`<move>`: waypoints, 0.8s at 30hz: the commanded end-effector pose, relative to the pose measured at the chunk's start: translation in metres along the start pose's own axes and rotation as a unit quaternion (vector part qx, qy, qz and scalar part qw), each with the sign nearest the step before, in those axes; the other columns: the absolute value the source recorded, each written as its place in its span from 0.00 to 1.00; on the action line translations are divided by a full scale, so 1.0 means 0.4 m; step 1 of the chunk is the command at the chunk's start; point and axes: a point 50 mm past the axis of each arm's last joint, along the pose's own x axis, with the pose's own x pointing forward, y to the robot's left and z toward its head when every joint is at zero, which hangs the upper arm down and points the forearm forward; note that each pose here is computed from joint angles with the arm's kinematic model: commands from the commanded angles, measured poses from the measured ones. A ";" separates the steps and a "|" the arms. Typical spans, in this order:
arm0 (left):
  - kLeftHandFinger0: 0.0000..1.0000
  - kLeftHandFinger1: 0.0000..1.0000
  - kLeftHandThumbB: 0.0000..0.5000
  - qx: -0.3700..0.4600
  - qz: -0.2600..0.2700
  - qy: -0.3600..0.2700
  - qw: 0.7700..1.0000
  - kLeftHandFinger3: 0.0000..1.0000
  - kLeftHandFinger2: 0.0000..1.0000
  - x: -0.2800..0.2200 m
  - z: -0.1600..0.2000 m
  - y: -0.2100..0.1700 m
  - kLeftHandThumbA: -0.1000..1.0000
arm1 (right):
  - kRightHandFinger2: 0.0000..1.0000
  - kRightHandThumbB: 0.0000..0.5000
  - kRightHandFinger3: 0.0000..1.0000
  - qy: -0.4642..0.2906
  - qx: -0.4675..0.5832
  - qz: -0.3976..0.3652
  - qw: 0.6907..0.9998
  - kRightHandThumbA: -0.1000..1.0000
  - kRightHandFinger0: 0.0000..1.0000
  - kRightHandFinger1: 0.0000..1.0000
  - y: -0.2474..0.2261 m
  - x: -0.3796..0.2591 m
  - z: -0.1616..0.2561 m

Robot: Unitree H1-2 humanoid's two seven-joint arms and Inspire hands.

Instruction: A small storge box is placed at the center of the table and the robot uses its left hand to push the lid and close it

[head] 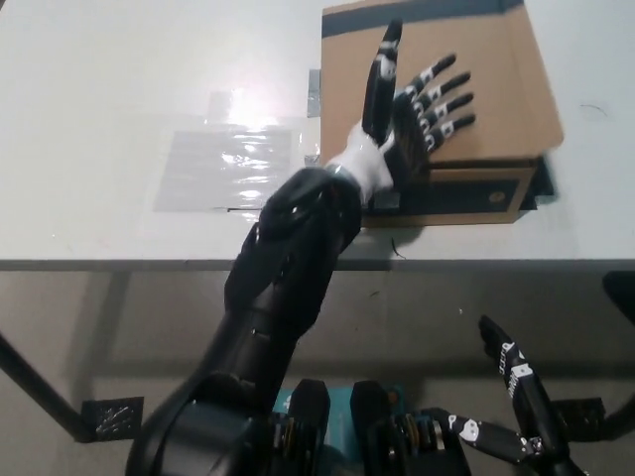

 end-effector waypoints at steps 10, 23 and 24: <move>1.00 1.00 0.73 0.025 0.006 -0.005 1.000 1.00 1.00 -0.028 -0.015 0.044 1.00 | 1.00 0.56 1.00 -0.037 0.018 0.001 0.999 1.00 1.00 1.00 0.001 -0.004 0.025; 1.00 1.00 0.82 0.212 -0.260 -0.314 0.888 1.00 1.00 -0.403 0.423 -0.288 1.00 | 1.00 0.60 1.00 -0.036 0.012 0.005 0.999 1.00 1.00 1.00 -0.004 -0.001 0.027; 1.00 1.00 0.82 0.221 -0.267 -0.336 0.876 1.00 1.00 -0.450 0.441 -0.291 1.00 | 1.00 0.61 1.00 -0.037 0.010 0.005 0.999 1.00 1.00 1.00 -0.004 -0.002 0.028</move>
